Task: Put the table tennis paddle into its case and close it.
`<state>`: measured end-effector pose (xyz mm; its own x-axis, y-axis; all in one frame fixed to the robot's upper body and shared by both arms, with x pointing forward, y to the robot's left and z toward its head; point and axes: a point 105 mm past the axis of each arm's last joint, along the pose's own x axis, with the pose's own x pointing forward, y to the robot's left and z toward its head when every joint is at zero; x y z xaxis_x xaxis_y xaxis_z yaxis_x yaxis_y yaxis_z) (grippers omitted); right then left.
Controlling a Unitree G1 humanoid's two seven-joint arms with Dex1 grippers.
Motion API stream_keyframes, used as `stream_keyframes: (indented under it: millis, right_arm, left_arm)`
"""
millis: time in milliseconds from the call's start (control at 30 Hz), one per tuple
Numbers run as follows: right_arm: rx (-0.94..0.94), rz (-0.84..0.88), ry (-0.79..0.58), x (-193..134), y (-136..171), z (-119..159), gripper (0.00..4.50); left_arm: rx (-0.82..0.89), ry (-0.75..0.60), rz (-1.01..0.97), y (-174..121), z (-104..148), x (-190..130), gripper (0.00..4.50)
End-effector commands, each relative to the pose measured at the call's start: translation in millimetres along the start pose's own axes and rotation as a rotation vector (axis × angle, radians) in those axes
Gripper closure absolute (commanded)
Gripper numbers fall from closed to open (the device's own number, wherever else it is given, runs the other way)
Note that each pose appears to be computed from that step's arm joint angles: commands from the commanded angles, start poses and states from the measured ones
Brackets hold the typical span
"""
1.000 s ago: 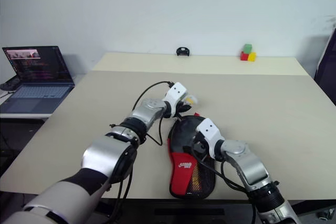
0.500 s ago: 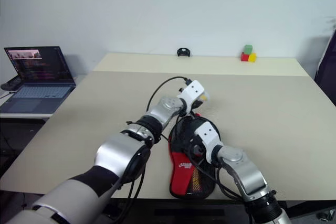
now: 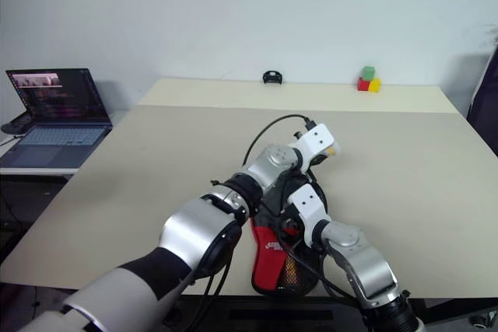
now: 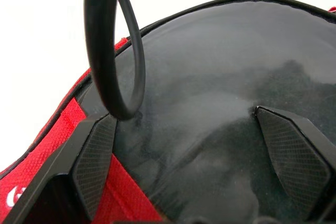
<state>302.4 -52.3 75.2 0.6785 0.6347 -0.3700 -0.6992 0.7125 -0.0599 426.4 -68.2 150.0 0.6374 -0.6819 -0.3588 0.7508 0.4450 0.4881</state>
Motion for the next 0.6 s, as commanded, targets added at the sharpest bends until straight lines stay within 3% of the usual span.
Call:
stream_keyframes:
  millis: [33, 67, 300, 467, 600]
  right_arm:
    - [0.097, 0.040, 0.219, 1.7, 14.6, -56.6, 0.00]
    - [0.097, 0.041, 0.218, 2.1, 14.7, -56.2, 0.00]
    - [0.088, 0.058, 0.214, 7.1, 17.4, -53.8, 0.00]
    - [0.077, 0.072, 0.213, 9.9, 17.7, -52.5, 0.00]
    - [0.069, 0.074, 0.212, 12.2, 14.1, -50.7, 0.00]
  left_arm:
    - [0.036, -0.013, -0.050, -8.1, 0.5, 0.8, 4.29]
    - [0.031, -0.006, -0.053, -8.2, -2.8, 0.4, 4.29]
    - [0.006, 0.047, -0.064, -6.9, -27.7, -3.7, 1.79]
    - [0.002, 0.033, -0.061, -3.2, -27.2, -5.7, 0.04]
    - [-0.013, 0.001, -0.058, 4.8, -21.1, -9.3, 0.04]
